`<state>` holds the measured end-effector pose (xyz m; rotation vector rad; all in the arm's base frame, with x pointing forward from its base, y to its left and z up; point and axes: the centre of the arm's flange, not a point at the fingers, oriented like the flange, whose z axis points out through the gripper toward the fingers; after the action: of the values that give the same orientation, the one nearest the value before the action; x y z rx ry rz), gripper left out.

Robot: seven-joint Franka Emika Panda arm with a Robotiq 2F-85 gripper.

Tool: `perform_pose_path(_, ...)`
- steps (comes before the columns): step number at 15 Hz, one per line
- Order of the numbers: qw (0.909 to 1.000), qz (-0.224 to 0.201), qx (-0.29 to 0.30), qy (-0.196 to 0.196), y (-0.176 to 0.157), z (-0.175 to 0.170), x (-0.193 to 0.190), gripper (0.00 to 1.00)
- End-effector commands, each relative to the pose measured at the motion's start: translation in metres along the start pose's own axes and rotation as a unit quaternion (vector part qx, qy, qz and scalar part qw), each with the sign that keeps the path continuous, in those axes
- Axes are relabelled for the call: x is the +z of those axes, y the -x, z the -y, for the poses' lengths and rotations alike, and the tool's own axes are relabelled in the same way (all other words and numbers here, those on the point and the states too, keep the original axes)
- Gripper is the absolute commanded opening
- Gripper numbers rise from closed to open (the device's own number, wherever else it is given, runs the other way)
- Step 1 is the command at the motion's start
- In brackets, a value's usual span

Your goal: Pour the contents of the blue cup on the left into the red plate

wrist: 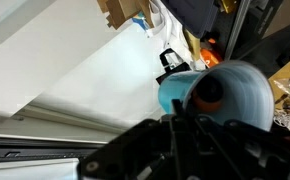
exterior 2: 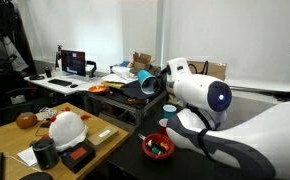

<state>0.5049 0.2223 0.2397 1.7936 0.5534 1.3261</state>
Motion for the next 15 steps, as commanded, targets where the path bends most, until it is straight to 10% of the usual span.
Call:
perform_pose_path(1, 0.9985, -0.034, -0.013, 0.041, 0.04, 0.055, 0.016, 0.01)
perform_pose_path(15, 0.9988, -0.024, -0.016, 0.039, 0.016, 0.024, 0.015, 0.01)
